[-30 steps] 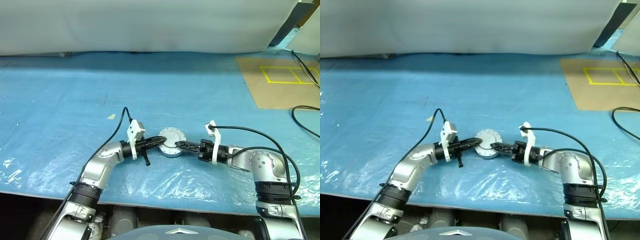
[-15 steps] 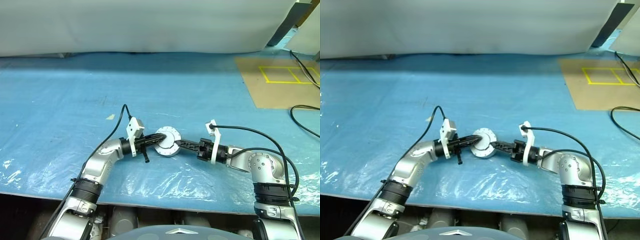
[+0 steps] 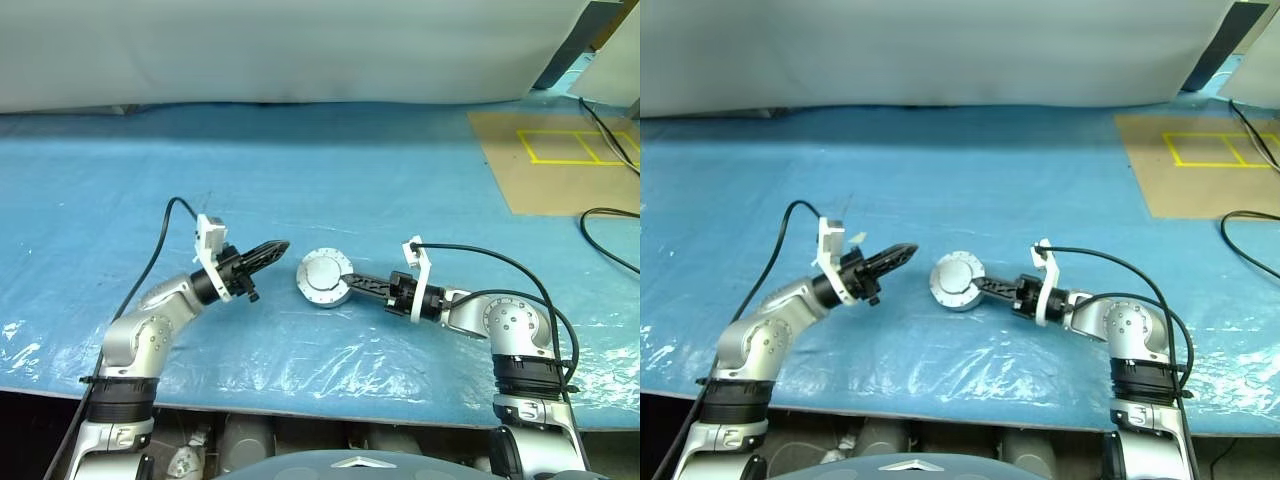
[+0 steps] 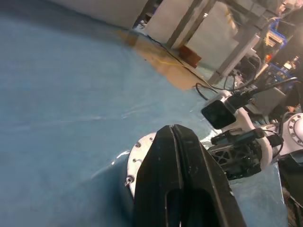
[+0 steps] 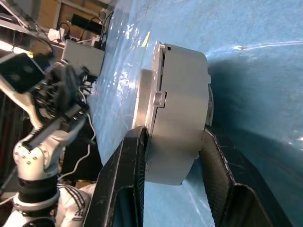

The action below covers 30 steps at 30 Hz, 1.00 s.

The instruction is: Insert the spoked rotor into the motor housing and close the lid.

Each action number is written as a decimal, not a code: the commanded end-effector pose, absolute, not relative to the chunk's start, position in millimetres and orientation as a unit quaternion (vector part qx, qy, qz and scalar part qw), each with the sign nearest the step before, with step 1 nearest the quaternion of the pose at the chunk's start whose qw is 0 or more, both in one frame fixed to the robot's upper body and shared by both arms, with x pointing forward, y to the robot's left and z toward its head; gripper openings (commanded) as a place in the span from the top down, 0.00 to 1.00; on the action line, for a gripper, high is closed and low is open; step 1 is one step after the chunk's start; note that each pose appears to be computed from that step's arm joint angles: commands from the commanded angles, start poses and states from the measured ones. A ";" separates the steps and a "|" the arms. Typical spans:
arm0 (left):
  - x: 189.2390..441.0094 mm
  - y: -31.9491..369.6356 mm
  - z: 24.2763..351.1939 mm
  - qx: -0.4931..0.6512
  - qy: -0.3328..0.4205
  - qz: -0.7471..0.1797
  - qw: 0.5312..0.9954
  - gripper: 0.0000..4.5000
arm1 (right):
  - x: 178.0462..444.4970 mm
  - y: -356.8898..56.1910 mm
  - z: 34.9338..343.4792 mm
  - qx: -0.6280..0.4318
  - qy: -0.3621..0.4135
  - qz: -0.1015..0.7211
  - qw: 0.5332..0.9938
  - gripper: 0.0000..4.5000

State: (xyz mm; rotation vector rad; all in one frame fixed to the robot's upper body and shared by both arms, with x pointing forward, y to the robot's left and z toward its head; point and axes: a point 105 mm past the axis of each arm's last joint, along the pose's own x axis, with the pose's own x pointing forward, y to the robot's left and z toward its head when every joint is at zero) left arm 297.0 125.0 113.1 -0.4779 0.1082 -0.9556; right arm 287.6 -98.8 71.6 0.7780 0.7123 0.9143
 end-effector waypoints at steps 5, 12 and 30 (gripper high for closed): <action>306.8 155.9 103.5 -0.285 0.036 -0.389 0.875 0.87 | 298.6 -74.4 126.1 0.367 0.253 0.501 0.742 0.72; 317.5 181.4 119.5 -0.384 -0.026 -0.331 0.862 0.37 | 308.0 -64.0 131.9 0.367 0.249 0.507 0.740 0.72; 281.5 143.4 115.5 -0.565 0.122 -0.427 0.696 0.00 | 315.4 -54.6 168.1 0.388 0.208 0.532 0.723 0.72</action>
